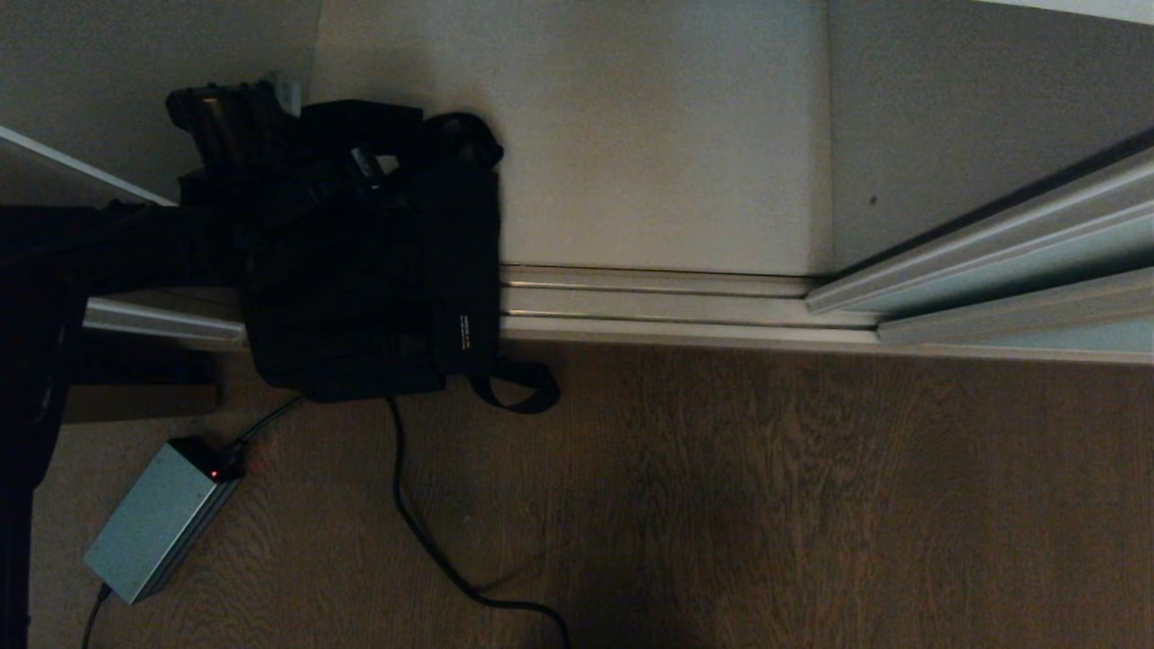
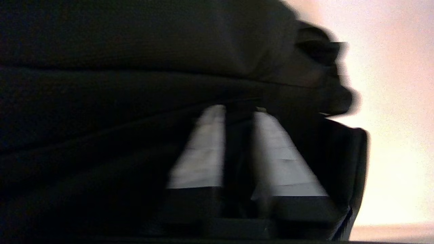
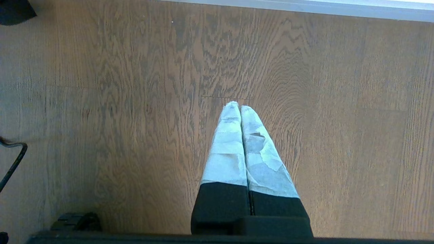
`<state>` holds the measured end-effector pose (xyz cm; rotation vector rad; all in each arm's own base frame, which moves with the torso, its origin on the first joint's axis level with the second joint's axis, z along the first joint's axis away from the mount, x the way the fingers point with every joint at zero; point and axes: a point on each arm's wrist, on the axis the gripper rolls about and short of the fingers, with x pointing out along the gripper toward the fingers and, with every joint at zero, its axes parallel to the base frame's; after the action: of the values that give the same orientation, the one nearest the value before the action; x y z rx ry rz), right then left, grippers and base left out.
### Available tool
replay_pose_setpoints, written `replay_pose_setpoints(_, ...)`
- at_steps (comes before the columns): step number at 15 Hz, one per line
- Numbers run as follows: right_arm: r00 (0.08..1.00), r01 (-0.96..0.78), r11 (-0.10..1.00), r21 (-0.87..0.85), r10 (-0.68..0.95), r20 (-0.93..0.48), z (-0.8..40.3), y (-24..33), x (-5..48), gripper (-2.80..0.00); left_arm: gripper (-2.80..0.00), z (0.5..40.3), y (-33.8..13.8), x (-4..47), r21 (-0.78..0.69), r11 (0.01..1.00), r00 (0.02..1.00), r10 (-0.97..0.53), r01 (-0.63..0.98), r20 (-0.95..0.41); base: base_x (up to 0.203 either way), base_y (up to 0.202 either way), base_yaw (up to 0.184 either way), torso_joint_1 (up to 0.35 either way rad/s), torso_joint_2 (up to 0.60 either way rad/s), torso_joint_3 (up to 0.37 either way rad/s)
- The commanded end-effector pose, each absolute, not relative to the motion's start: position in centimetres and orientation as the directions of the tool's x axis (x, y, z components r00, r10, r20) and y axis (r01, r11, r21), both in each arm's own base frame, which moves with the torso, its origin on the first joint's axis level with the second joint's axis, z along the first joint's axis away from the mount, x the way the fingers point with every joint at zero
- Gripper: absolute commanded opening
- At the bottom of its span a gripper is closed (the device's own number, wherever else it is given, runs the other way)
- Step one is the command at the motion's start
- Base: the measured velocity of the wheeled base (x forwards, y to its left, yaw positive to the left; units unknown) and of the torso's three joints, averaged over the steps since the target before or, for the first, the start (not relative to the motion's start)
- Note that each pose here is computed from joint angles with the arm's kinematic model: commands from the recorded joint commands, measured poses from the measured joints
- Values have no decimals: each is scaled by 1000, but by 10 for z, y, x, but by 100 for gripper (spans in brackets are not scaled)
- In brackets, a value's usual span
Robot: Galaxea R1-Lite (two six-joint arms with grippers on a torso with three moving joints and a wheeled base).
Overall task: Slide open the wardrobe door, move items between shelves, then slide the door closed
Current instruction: Place the pillow on the lower shelf
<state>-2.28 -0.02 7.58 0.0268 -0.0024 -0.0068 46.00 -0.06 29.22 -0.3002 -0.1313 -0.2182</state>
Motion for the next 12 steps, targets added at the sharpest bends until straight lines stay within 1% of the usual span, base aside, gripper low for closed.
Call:
replay_pose_setpoints(1, 1000, 6, 1000, 28, -6, 6, 76, 0, -23, -280, 0, 287, 0, 464, -284, 931, 969, -190, 228, 155, 0, 0, 0, 0, 0, 0)
replay_pose_setpoints(3, 1000, 7, 1000, 28, -7, 6, 76, 0, -23, -280, 0, 294, -1, 459, -265, 933, 965, -203, 242, 167, 0, 0, 0, 0, 0, 0)
replay_pose_setpoints(6, 1000, 6, 1000, 28, -6, 6, 76, 0, -23, -280, 0, 317, -6, 440, -262, 928, 956, -214, 263, 201, 0, 0, 0, 0, 0, 0)
replay_pose_setpoints(7, 1000, 6, 1000, 26, -6, 6, 76, 0, -23, -280, 0, 325, -9, 433, -294, 916, 952, -214, 273, 218, 0, 0, 0, 0, 0, 0)
replay_pose_setpoints(9, 1000, 7, 1000, 28, -7, 6, 76, 0, -23, -280, 0, 338, -11, 422, -408, 867, 950, -202, 286, 238, 0, 0, 0, 0, 0, 0)
replay_pose_setpoints(11, 1000, 6, 1000, 28, -6, 6, 76, 0, -23, -280, 0, 329, -13, 422, -448, 858, 968, -216, 252, 130, 0, 0, 0, 0, 0, 0)
replay_pose_setpoints(12, 1000, 6, 1000, 26, -6, 6, 76, 0, -23, -280, 0, 321, -20, 424, -457, 851, 965, -253, 258, 73, 0, 0, 0, 0, 0, 0)
